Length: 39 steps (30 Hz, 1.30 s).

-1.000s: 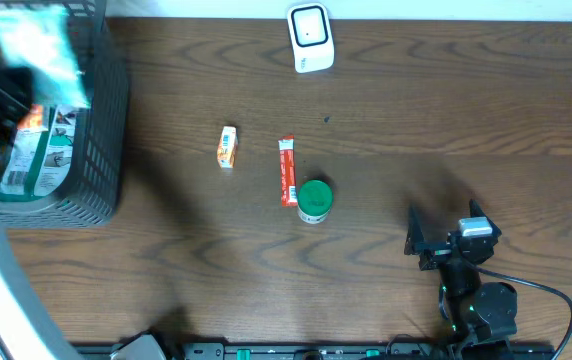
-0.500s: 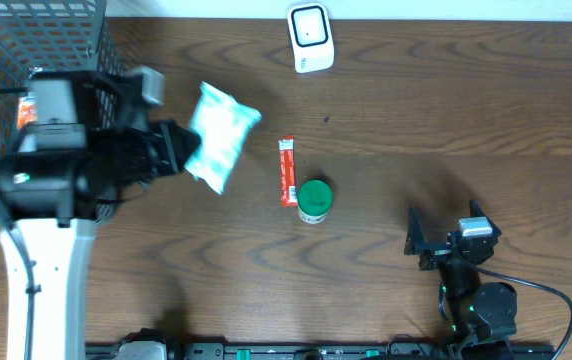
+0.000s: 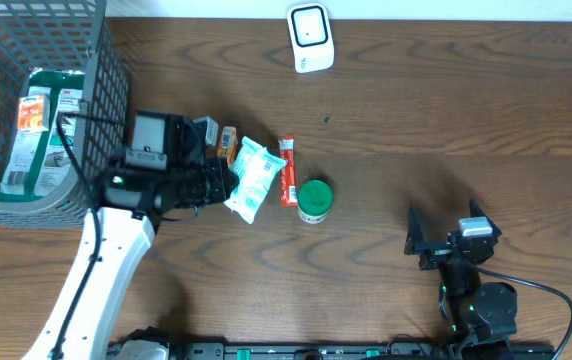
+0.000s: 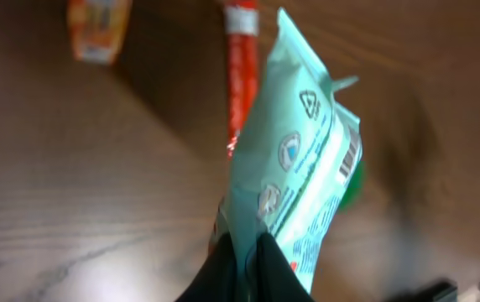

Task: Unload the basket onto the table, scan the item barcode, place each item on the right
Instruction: 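Lift the wipes pack out and carry it toward the scanner, then lower the wipes pack onto the table left of the jar, open left gripper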

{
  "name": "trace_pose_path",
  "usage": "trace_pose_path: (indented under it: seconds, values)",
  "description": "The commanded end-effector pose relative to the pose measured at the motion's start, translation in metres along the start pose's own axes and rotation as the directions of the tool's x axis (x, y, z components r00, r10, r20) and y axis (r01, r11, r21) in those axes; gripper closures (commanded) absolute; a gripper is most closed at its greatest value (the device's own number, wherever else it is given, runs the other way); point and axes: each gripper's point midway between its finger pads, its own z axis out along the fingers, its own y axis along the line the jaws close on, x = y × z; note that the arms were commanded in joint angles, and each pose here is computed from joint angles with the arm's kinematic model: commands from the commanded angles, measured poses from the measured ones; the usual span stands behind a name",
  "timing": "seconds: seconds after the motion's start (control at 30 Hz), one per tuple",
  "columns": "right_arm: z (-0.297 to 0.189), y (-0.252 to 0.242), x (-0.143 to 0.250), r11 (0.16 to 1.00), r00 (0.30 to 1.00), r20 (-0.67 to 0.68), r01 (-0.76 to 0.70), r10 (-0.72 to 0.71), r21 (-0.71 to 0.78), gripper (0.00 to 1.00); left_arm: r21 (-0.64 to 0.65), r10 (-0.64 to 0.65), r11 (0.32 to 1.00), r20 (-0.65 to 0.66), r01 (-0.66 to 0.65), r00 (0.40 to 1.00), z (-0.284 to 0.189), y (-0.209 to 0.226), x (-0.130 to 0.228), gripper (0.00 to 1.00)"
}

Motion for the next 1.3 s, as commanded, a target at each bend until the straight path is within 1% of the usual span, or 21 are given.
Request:
trace_pose_path:
  seconds: [0.0, 0.2, 0.53, 0.9, 1.03, 1.2, 1.23, 1.27]
  values:
    - [0.000, -0.003, 0.001, 1.000, 1.000, -0.003, -0.017, 0.017, 0.014, 0.01, -0.046, -0.113, 0.993, -0.004, 0.113, 0.994, 0.018, 0.021, 0.013, 0.93]
    - [0.000, -0.003, 0.001, 1.000, 1.000, -0.004, -0.017, 0.017, 0.014, 0.01, -0.106, -0.178, 0.978, 0.031, 0.180, 0.984, 0.040, 0.051, 0.026, 0.93]
    - [0.000, -0.003, 0.001, 1.000, 1.000, -0.004, -0.017, 0.017, 0.014, 0.01, -0.098, -0.200, 0.974, 0.044, 0.204, 0.979, 0.058, 0.065, 0.038, 0.92]
    - [0.000, -0.003, 0.001, 1.000, 1.000, -0.004, -0.017, 0.017, 0.014, 0.01, -0.136, -0.239, 0.962, -0.018, 0.235, 0.971, 0.078, 0.079, 0.052, 0.92]
    - [0.000, -0.003, 0.001, 1.000, 1.000, -0.003, -0.017, 0.017, 0.014, 0.01, -0.132, -0.225, 0.967, -0.035, 0.218, 0.974, 0.087, 0.077, 0.054, 0.93]
    - [0.000, -0.003, 0.001, 1.000, 1.000, -0.004, -0.017, 0.017, 0.014, 0.01, -0.083, -0.172, 0.982, -0.045, 0.168, 0.984, 0.093, 0.059, 0.054, 0.88]
    - [0.000, -0.003, 0.001, 1.000, 1.000, -0.004, -0.017, 0.017, 0.014, 0.01, -0.077, -0.160, 0.985, -0.044, 0.156, 0.986, 0.094, 0.056, 0.054, 0.84]
    - [0.000, -0.003, 0.001, 1.000, 1.000, -0.003, -0.017, 0.017, 0.014, 0.01, -0.075, -0.151, 0.986, -0.043, 0.148, 0.988, 0.095, 0.054, 0.054, 0.75]
